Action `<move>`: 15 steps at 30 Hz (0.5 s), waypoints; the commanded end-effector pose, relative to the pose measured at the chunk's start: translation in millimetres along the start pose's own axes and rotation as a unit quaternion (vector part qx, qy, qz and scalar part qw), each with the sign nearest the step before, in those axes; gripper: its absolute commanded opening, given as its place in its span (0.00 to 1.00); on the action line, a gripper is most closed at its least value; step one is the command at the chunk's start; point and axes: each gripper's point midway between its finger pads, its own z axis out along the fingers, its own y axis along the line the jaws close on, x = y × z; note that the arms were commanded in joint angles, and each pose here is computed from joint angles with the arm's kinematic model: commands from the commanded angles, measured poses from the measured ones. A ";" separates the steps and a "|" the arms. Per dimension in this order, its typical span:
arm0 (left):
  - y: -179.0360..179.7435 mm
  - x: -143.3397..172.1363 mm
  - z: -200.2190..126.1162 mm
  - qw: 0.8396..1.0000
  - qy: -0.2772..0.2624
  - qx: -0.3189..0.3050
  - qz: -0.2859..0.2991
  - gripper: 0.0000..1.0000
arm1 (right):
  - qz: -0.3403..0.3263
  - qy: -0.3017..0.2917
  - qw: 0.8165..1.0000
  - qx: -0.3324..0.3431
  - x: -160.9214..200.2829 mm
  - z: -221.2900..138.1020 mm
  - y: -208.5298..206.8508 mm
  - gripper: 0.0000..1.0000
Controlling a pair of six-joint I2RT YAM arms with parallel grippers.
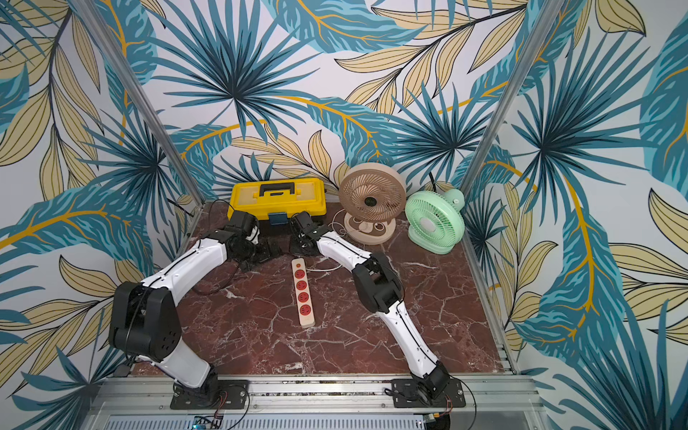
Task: Unplug the desk fan from the power strip
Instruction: Place the plug at the center of the board.
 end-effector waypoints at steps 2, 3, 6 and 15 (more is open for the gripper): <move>9.1 -5.2 -17.9 0.999 -0.045 -0.017 0.011 1.00 | -0.001 0.014 1.000 0.019 3.7 13.6 -19.9 0.17; 9.3 -6.4 -21.5 0.998 -0.054 -0.016 0.011 1.00 | -0.004 0.016 1.000 0.025 4.7 14.0 -23.3 0.25; 9.2 -13.4 -34.5 0.996 -0.089 -0.015 0.012 1.00 | -0.018 0.025 0.999 0.031 7.1 12.9 -28.8 0.51; 15.4 -35.1 -76.7 0.979 -0.201 -0.029 0.028 1.00 | -0.098 -0.017 0.995 0.020 -9.8 -34.8 -13.9 0.99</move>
